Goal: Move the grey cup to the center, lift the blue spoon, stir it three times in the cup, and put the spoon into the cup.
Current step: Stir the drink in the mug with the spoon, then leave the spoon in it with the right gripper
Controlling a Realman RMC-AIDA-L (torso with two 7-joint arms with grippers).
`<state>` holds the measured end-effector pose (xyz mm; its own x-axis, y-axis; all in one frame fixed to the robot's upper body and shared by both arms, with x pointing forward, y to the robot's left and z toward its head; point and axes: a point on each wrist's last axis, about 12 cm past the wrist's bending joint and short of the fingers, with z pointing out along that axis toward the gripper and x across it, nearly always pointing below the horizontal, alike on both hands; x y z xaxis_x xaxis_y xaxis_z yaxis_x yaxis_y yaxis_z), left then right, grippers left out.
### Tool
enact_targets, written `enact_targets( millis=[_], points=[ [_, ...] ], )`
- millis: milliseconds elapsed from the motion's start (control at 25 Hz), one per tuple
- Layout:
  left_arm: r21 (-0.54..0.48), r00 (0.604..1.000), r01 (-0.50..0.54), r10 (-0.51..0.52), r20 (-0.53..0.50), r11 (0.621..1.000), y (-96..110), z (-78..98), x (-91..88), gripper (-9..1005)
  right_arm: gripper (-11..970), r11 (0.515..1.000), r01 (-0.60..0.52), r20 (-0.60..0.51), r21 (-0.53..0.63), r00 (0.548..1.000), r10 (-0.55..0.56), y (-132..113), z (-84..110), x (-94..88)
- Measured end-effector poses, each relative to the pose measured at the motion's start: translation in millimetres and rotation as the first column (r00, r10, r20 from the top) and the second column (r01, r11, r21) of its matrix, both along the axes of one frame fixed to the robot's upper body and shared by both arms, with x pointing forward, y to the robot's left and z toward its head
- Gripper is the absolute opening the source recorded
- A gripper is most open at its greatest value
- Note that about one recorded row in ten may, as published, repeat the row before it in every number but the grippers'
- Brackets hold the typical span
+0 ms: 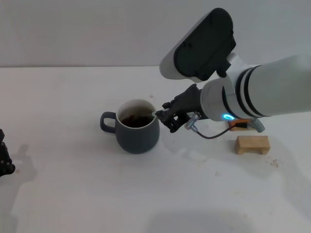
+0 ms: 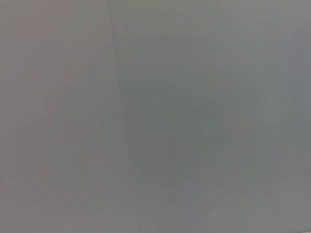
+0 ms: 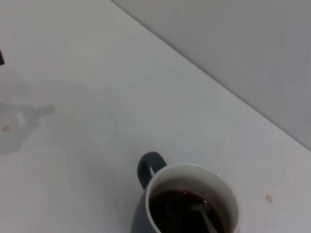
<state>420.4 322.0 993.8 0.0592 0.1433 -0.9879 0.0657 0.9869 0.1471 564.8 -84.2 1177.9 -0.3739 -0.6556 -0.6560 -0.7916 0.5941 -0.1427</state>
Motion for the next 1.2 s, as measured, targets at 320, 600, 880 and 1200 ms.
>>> enact_targets(
  millis=[320, 600, 880, 1200],
  points=[
    [0.001, 1.000, 0.011, -0.011, -0.004, 1.000, -2, -0.4, 1.0, -2, 160, 1.000, 0.011, -0.013, 0.007, 1.000, -0.011, -7, -0.1, -6.8],
    [0.000, 1.000, 0.014, -0.014, -0.001, 1.000, -3, 0.0, 2.4, -2, 161, 1.000, -0.028, -0.011, 0.008, 1.000, 0.028, 3, -1.4, -13.4],
    [-0.002, 1.000, 0.015, -0.015, 0.003, 1.000, -3, 0.6, 2.9, -2, 161, 0.998, -0.070, 0.024, 0.005, 0.997, 0.070, 18, -2.2, -9.4],
    [-0.005, 1.000, 0.016, -0.016, 0.006, 1.000, -4, 0.9, 3.3, -2, 160, 0.999, -0.049, 0.027, -0.003, 0.998, 0.049, 17, -6.5, 1.9]
  ],
)
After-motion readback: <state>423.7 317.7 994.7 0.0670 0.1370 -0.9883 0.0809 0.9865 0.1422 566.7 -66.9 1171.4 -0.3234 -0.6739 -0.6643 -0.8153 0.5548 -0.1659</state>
